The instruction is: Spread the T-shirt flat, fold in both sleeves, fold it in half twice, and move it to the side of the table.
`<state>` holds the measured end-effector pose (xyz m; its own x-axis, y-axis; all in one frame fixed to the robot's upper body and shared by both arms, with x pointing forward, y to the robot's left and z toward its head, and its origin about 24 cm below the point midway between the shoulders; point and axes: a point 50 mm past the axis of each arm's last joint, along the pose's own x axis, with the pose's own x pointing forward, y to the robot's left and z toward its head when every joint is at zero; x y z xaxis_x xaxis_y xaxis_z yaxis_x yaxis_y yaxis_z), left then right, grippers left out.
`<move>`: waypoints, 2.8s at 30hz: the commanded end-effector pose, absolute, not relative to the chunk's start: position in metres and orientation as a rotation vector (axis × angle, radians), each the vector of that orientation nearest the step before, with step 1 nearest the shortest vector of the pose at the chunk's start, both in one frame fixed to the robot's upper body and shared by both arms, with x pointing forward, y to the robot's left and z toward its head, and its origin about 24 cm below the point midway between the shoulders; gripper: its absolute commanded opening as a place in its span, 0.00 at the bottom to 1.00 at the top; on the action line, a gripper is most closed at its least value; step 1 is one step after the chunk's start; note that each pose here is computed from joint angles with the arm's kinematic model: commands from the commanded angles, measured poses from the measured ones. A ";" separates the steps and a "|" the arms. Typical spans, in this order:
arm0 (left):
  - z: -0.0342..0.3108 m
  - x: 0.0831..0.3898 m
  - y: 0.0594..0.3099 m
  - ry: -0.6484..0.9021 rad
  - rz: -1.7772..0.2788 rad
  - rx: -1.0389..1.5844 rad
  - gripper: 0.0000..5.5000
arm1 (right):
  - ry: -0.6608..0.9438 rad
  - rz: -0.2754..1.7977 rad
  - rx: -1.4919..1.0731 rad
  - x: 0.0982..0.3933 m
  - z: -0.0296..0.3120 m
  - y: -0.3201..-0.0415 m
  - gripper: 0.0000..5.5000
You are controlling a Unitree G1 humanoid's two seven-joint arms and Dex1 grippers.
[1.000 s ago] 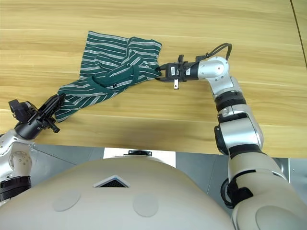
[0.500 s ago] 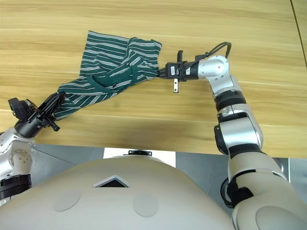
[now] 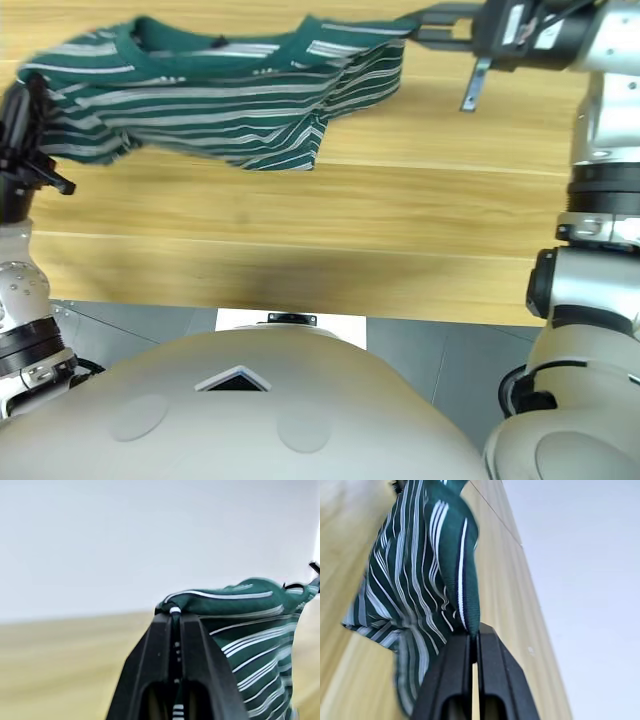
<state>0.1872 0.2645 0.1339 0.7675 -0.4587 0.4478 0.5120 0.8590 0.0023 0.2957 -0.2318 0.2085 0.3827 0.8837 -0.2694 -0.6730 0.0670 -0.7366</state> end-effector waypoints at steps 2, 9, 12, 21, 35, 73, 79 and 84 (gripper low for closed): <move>0.165 0.196 0.257 -0.590 -0.504 -0.067 0.00 | -0.456 1.097 -0.931 0.286 0.256 -0.237 0.00; 0.174 0.347 0.254 -0.208 -0.403 -0.005 0.00 | -0.033 0.767 -0.803 0.395 0.213 -0.199 0.00; 0.230 0.407 0.245 -0.102 -0.201 0.093 0.00 | -0.028 0.420 -0.811 0.424 0.257 -0.179 0.00; 0.379 0.402 0.231 -0.363 0.045 0.250 0.00 | -0.461 0.045 -0.742 0.398 0.419 -0.154 0.00; 0.236 0.430 0.172 0.011 -0.341 0.291 0.00 | -0.063 0.460 -0.718 0.428 0.244 -0.153 0.00; 0.102 0.090 0.239 0.162 -1.215 0.508 0.52 | 0.337 1.539 -0.389 0.170 0.109 -0.274 0.51; 0.156 0.208 0.238 -0.190 -0.872 0.353 0.53 | 0.067 1.245 -0.517 0.296 0.112 -0.215 0.54; 0.107 0.282 0.229 0.043 -0.670 0.383 0.53 | 0.061 1.187 -0.518 0.357 0.097 -0.120 0.54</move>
<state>0.2502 0.2387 0.1373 0.7276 -0.6851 -0.0353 0.6436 0.6640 0.3807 0.3287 -0.1759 0.0989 0.3891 0.8771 -0.2816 -0.8977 0.2924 -0.3297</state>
